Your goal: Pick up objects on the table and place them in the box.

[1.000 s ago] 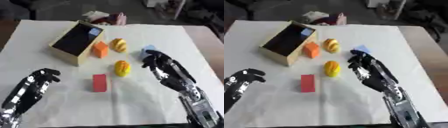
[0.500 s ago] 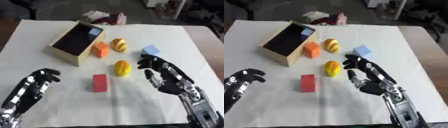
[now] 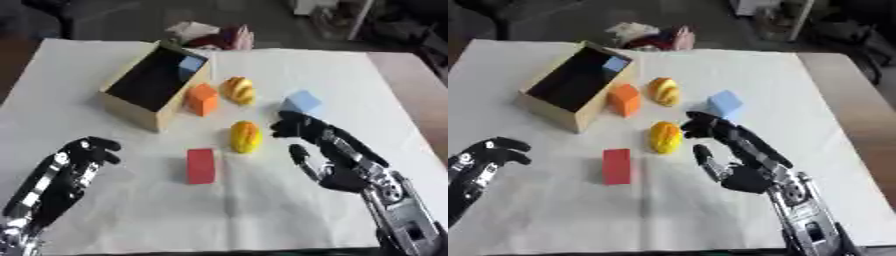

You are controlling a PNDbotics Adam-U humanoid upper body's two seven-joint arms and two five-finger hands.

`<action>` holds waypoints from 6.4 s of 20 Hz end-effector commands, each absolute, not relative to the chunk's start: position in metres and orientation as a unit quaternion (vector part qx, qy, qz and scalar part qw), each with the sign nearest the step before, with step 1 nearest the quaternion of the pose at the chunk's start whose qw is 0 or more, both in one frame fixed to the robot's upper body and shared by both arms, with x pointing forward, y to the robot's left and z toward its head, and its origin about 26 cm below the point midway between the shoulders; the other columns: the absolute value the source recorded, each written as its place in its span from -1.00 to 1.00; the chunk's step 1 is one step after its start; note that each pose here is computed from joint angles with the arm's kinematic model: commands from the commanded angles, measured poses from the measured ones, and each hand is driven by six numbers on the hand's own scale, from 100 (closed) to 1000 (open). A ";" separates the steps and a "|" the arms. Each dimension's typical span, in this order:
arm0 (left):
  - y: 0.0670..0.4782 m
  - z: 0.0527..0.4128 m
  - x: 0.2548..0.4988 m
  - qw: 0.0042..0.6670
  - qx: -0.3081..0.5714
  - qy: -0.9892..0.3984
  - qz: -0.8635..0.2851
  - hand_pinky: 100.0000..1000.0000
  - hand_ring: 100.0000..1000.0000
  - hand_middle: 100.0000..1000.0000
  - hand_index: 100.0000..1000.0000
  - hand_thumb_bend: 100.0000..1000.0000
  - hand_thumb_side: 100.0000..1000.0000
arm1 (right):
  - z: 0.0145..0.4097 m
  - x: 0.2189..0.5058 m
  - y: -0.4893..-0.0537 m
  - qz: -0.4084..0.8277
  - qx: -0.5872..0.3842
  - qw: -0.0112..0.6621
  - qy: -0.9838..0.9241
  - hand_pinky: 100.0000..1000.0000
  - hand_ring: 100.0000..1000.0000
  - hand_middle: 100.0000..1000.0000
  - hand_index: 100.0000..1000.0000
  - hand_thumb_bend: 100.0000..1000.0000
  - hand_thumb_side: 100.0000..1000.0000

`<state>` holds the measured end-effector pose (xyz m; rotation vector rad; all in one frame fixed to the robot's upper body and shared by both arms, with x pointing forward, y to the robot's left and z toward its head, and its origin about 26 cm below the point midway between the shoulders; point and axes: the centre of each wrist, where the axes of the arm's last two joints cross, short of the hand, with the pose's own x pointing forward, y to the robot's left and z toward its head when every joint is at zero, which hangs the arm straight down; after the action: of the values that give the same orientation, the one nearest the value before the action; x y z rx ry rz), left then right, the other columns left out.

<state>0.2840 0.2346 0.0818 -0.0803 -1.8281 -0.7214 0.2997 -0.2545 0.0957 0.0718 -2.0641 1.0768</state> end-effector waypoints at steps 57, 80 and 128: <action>0.236 0.082 0.281 0.554 -0.036 -0.771 -0.313 0.61 0.24 0.28 0.43 -1.00 0.45 | 0.111 0.453 -0.358 0.738 -0.318 0.365 -0.470 0.90 1.00 1.00 1.00 -0.67 -0.91; 0.235 0.083 0.282 0.552 -0.039 -0.772 -0.313 0.61 0.24 0.28 0.43 -1.00 0.44 | 0.100 0.458 -0.341 0.716 -0.340 0.357 -0.494 0.82 0.91 0.90 1.00 -0.76 -1.00; 0.217 0.090 0.285 0.531 -0.080 -0.777 -0.329 0.61 0.24 0.27 0.43 -1.00 0.45 | 0.185 0.491 -0.139 0.675 -0.269 0.199 -0.657 0.67 0.54 0.16 0.67 -1.00 -1.00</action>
<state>0.2838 0.2193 0.0816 -0.1779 -1.8256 -0.7710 0.4890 -0.1449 0.1690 -0.7044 -1.8143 1.8756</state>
